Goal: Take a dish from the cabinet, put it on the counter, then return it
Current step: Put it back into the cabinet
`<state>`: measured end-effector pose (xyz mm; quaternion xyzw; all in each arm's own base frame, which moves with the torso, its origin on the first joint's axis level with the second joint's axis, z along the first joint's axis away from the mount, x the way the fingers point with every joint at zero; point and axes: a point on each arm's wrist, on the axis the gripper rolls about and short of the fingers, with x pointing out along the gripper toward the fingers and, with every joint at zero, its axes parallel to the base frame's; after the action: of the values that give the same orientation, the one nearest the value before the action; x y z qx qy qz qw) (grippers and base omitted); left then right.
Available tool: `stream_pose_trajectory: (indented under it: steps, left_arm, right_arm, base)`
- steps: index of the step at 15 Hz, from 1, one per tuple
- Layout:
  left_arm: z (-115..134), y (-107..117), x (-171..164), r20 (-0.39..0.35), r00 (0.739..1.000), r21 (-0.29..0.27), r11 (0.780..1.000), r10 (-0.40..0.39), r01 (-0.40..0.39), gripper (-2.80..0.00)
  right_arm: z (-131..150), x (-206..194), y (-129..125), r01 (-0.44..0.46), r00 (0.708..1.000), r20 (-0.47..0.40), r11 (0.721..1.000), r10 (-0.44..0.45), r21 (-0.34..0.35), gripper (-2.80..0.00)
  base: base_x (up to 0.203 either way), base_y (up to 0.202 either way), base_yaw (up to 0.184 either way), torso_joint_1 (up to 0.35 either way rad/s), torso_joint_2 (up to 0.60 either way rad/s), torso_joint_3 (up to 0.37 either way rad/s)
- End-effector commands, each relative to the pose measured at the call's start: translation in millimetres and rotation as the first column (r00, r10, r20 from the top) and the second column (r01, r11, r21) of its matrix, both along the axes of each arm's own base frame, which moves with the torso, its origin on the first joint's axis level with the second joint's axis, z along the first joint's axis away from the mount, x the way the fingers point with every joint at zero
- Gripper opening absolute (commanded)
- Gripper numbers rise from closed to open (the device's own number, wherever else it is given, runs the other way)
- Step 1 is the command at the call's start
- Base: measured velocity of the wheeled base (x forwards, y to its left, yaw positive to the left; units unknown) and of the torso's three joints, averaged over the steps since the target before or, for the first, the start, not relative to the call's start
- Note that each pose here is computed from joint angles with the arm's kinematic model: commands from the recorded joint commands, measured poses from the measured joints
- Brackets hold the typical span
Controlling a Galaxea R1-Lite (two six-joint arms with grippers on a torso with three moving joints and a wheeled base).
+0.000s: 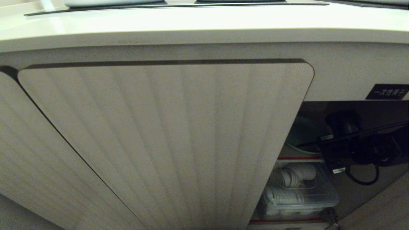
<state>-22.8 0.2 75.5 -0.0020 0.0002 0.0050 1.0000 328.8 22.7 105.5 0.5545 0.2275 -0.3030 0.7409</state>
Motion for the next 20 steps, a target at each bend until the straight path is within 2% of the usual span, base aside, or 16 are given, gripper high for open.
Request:
stream_pose_trajectory:
  steps: [1,12,20]
  left_arm:
    - [0,0,0,0.000,1.000,-0.001,1.000,0.001,-0.001,-2.80]
    - [0,0,0,0.000,1.000,-0.001,1.000,0.001,-0.001,-2.80]
    - [0,0,0,0.000,1.000,-0.001,1.000,0.001,-0.001,-2.80]
  right_arm:
    - [2,0,0,0.006,1.000,0.010,1.000,-0.006,0.004,0.00]
    - [7,-6,0,-0.001,1.000,0.016,1.000,0.001,-0.003,0.00]
    - [11,-16,-1,-0.039,0.999,0.008,0.998,0.040,-0.043,0.00]
  base:
    - [0.000,0.000,0.000,0.000,0.00,0.000]
    - [0.000,0.000,0.000,0.000,0.00,0.000]
    - [0.000,0.000,0.000,0.000,0.00,0.000]
